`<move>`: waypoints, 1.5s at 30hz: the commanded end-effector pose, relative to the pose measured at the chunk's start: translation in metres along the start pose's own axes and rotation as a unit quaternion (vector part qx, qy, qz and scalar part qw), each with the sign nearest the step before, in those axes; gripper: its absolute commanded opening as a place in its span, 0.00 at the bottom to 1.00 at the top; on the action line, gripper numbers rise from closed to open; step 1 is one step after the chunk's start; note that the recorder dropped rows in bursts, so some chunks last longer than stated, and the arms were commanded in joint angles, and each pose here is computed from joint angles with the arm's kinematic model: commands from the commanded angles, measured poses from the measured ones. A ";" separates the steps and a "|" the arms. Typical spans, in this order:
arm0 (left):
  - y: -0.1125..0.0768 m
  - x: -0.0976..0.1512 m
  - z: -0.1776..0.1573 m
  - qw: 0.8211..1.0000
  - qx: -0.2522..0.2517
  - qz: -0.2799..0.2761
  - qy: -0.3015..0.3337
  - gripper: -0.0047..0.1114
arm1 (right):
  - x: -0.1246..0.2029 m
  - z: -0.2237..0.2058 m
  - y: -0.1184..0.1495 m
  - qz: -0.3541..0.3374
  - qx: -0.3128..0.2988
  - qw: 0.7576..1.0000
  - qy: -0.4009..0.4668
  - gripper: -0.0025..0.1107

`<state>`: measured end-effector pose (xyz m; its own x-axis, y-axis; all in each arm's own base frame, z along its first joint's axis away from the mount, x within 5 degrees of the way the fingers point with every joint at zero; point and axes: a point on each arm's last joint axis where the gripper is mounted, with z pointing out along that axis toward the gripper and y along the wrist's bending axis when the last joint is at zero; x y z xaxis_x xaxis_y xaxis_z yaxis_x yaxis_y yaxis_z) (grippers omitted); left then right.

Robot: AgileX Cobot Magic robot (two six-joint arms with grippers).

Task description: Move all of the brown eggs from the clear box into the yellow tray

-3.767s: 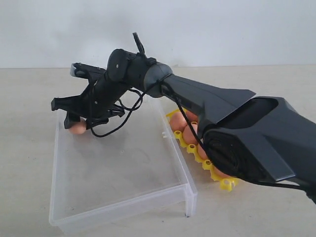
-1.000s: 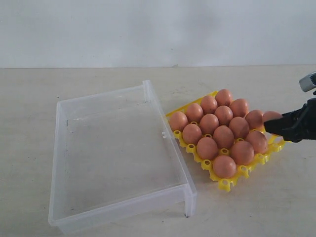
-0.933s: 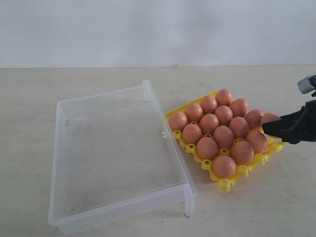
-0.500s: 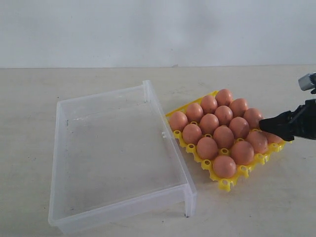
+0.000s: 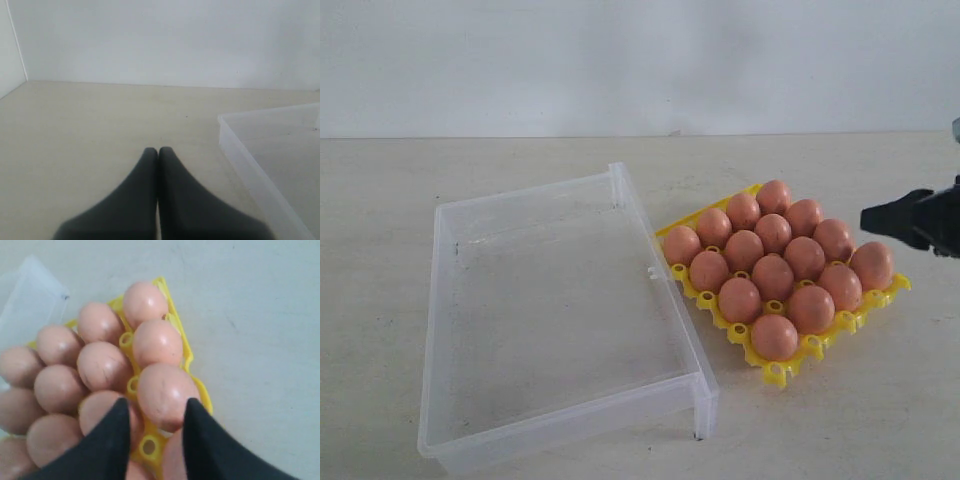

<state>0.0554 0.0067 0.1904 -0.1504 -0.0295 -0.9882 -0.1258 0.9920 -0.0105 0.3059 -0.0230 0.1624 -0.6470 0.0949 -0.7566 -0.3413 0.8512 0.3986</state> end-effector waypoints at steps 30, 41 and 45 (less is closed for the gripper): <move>0.000 -0.002 -0.001 1.000 0.002 -0.002 -0.004 0.00 | -0.019 -0.178 0.212 -0.322 -0.010 0.912 -0.255 0.02; 0.000 -0.002 -0.001 1.000 0.002 -0.002 -0.004 0.00 | -0.011 -0.187 0.187 -0.345 0.134 0.882 -0.291 0.02; 0.000 -0.002 -0.001 1.000 0.002 -0.002 -0.004 0.00 | 0.058 -0.160 0.150 -0.361 0.180 0.893 -0.198 0.02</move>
<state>0.0554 0.0067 0.1904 -0.1504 -0.0295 -0.9882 -0.1258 0.9920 -0.0105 0.1154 0.0333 0.2985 0.0787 -0.3831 -0.9204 -0.2785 0.8780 -0.3892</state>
